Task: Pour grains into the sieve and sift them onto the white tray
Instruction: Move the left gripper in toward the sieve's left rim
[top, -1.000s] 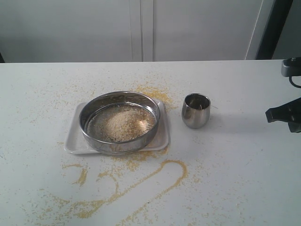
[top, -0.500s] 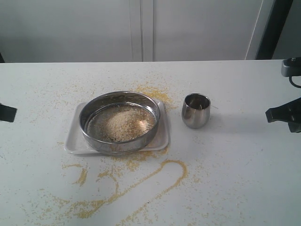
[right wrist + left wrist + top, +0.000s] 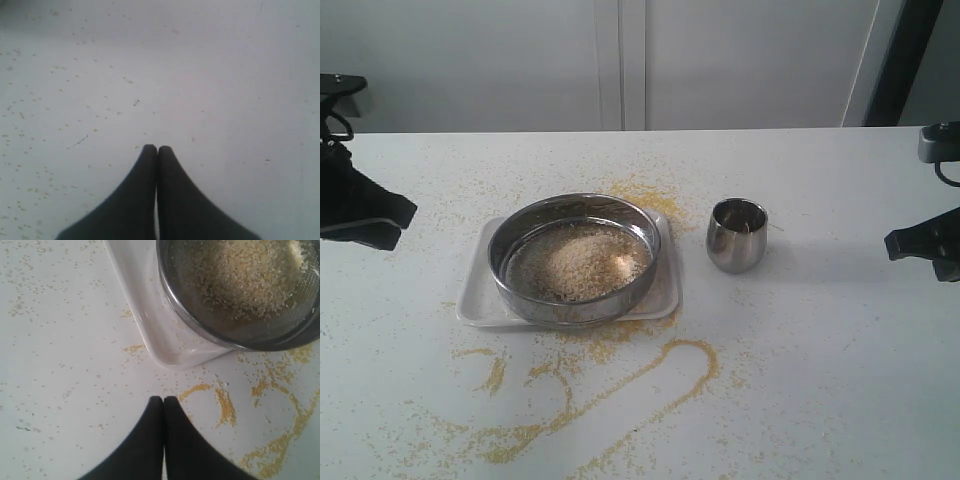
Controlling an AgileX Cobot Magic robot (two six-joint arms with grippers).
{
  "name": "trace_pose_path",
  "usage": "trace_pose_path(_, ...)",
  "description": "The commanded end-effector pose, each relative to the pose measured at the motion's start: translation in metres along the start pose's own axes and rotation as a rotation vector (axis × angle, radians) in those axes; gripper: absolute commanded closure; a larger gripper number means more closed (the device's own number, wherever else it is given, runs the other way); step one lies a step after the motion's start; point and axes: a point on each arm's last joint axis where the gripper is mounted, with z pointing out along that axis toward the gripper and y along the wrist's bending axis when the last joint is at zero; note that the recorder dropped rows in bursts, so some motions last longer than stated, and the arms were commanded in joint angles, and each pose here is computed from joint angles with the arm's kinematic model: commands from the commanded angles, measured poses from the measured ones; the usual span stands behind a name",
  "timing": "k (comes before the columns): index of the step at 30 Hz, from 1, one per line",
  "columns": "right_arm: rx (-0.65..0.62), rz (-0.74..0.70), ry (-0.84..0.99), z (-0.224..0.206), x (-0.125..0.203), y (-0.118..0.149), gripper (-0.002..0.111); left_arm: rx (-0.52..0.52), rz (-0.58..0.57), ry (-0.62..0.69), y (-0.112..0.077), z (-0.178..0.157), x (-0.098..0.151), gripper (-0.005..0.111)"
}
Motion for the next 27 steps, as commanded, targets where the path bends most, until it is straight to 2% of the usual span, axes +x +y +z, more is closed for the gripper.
trace_pose_path(1, 0.003, 0.004, -0.009, -0.001, 0.001, -0.001, 0.108, 0.030, 0.001, 0.026, -0.002, 0.015, -0.013, 0.107)
trace_pose_path(4, 0.003, 0.004, -0.009, -0.001, 0.001, -0.001, 0.108, 0.030, 0.040, 0.015, -0.008, 0.028, -0.021, 0.107)
trace_pose_path(6, 0.003, 0.004, -0.009, -0.001, 0.001, -0.001, 0.108, 0.042, 0.077, 0.041, -0.012, 0.043, -0.029, 0.097)
trace_pose_path(8, 0.003, 0.004, -0.009, -0.001, 0.001, -0.001, 0.108, 0.054, 0.074, 0.075, -0.012, 0.059, -0.037, 0.079)
trace_pose_path(9, 0.003, 0.004, -0.009, -0.001, 0.001, -0.001, 0.108, 0.056, 0.072, 0.080, -0.010, 0.067, -0.044, 0.066)
trace_pose_path(12, 0.003, 0.004, -0.011, -0.001, 0.001, -0.001, 0.108, 0.067, 0.060, 0.065, -0.009, 0.079, -0.061, 0.044)
trace_pose_path(15, 0.003, 0.004, -0.011, -0.001, 0.001, -0.001, 0.108, 0.094, 0.077, 0.084, -0.008, 0.090, -0.073, 0.044)
trace_pose_path(20, 0.003, 0.004, -0.011, -0.001, 0.001, -0.001, 0.108, 0.093, 0.012, 0.101, -0.004, 0.117, -0.088, 0.046)
trace_pose_path(27, 0.003, 0.004, -0.011, -0.001, 0.001, -0.001, 0.108, 0.087, 0.012, 0.091, 0.000, 0.132, -0.097, 0.047)
